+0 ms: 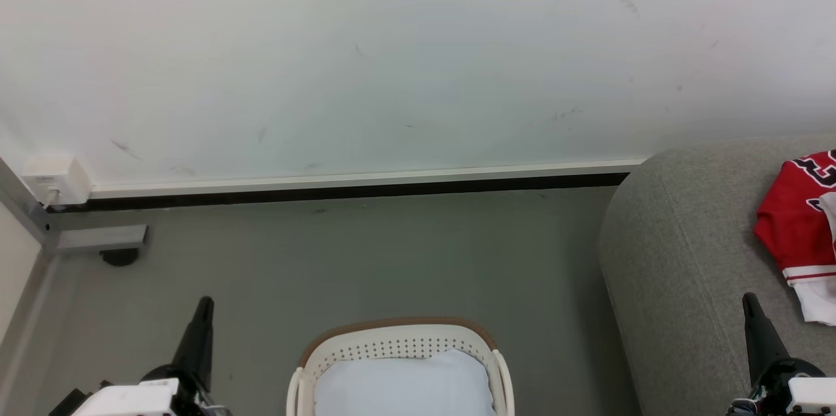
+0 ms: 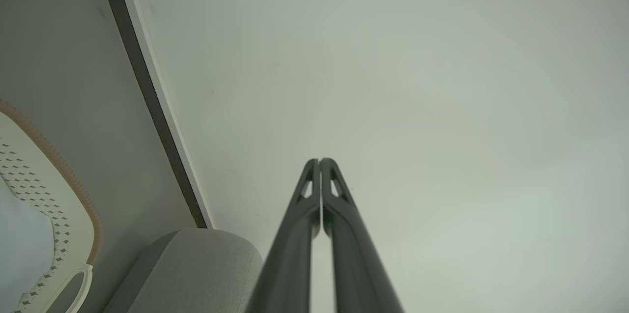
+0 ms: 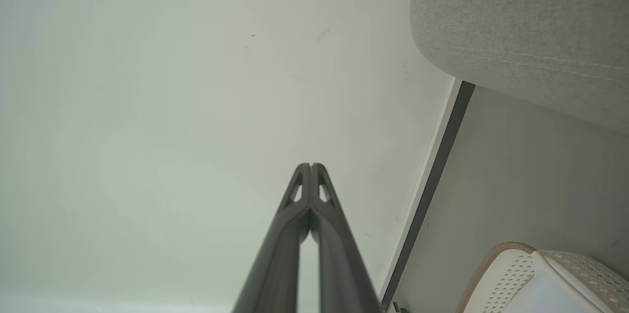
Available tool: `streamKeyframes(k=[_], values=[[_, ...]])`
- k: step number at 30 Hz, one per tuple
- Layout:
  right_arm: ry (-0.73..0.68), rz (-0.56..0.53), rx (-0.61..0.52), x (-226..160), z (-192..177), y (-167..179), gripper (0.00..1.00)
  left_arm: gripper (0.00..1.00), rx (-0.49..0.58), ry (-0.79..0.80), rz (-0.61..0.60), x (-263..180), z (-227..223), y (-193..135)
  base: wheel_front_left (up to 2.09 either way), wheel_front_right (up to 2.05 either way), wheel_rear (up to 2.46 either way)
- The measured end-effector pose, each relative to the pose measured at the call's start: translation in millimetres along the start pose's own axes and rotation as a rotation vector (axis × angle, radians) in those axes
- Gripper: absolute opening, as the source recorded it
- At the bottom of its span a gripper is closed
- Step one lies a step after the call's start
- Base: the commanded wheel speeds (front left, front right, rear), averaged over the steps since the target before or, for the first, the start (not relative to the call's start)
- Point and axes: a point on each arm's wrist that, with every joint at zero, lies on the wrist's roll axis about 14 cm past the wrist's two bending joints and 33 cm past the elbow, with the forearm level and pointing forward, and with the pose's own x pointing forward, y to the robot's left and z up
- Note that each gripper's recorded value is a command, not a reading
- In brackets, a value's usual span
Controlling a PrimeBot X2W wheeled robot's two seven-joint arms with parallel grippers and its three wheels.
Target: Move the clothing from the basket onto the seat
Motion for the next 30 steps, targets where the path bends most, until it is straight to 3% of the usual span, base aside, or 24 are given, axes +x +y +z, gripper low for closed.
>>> streamKeyframes(k=[30], values=[[0.000,0.000,0.000,0.1,0.0,0.1,0.00,0.00,0.000,0.000,0.000,0.0,0.0,-0.1,0.00,0.00,0.00]])
